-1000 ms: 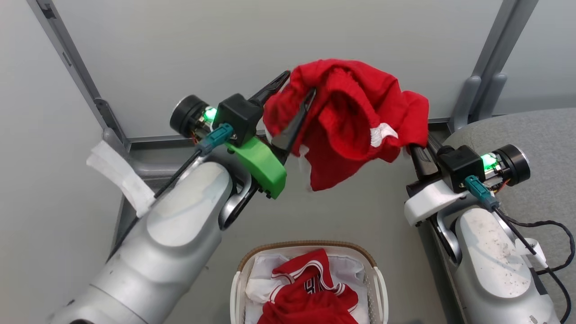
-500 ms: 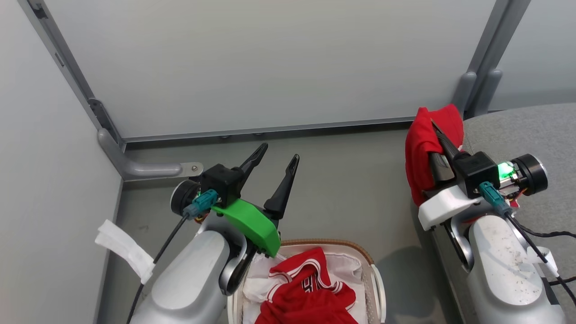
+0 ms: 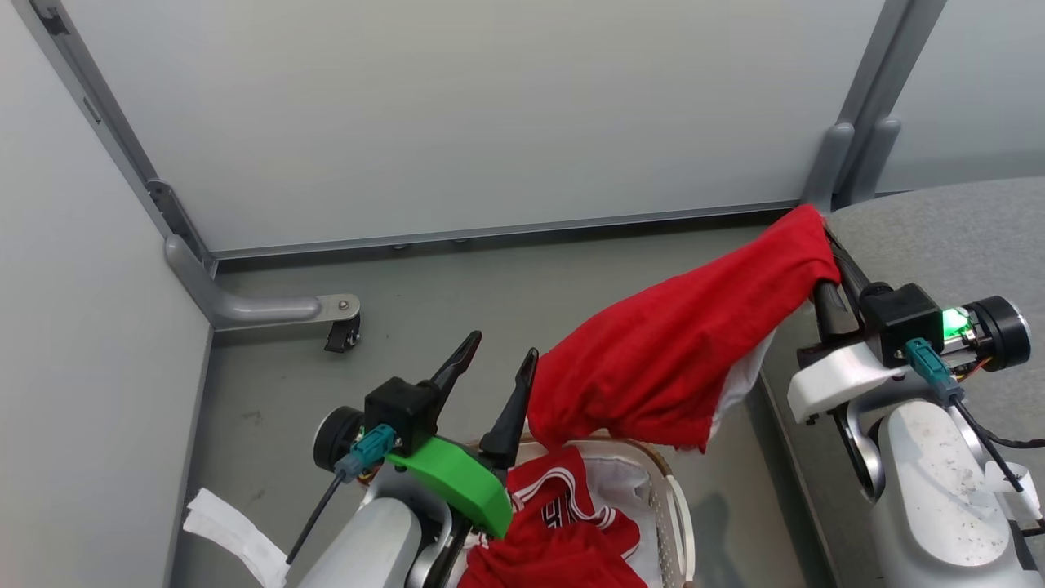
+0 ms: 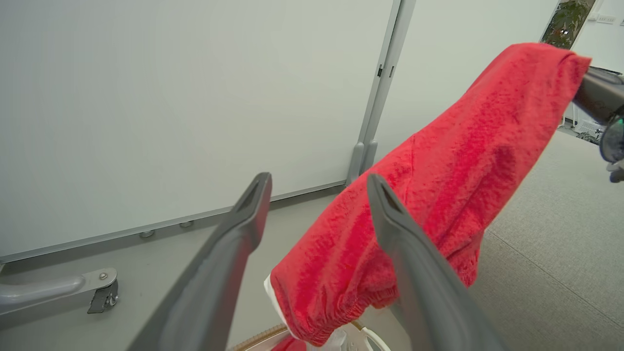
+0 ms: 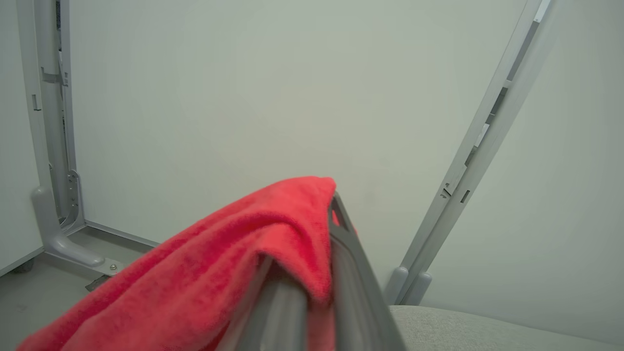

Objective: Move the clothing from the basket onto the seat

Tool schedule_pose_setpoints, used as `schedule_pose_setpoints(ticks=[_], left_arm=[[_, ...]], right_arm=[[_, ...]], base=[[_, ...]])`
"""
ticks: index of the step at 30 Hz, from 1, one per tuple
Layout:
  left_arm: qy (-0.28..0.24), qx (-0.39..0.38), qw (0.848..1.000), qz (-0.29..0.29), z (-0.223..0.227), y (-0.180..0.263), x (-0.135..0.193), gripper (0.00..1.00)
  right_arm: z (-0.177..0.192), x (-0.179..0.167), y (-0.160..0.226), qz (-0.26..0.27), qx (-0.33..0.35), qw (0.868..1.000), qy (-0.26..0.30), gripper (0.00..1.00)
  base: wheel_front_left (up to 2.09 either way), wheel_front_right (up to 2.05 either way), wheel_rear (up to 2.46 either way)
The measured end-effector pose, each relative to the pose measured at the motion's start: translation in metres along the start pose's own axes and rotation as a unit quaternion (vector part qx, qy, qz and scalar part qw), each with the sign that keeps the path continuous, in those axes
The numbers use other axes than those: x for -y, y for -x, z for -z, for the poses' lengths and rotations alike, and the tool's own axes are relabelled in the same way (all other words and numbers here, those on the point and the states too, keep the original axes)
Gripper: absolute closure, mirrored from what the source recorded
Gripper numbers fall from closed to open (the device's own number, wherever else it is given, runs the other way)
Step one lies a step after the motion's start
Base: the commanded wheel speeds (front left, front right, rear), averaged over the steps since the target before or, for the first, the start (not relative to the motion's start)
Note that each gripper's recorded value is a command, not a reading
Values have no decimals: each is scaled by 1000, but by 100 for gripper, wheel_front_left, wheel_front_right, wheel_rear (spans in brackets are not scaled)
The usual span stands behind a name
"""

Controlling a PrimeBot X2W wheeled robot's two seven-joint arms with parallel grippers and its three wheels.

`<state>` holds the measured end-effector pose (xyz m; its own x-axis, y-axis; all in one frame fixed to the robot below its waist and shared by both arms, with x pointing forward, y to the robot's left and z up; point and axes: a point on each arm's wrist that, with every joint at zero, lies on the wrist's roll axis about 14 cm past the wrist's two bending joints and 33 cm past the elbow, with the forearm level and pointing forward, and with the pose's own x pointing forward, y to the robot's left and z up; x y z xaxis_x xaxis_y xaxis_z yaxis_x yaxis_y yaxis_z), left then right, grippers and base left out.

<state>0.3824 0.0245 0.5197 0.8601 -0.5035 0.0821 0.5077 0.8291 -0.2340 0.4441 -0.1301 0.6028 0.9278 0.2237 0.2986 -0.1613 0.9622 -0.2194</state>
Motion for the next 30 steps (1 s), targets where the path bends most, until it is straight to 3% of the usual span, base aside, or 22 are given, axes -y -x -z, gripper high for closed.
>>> schedule_pose_setpoints(ticks=[7,15,30], left_arm=[[3,-12,1000,13,11,-1,10,0],[6,-30,998,52,26,-10,34,0],[17,-62,980,189,55,-45,112,0]], right_arm=[[-1,14,6,17,-1,1000,9,100],[-5,58,27,72,-6,996,56,100],[2,137,83,169,-50,978,110,100]], base=[[0,0,0],[0,0,0],[0,0,0]])
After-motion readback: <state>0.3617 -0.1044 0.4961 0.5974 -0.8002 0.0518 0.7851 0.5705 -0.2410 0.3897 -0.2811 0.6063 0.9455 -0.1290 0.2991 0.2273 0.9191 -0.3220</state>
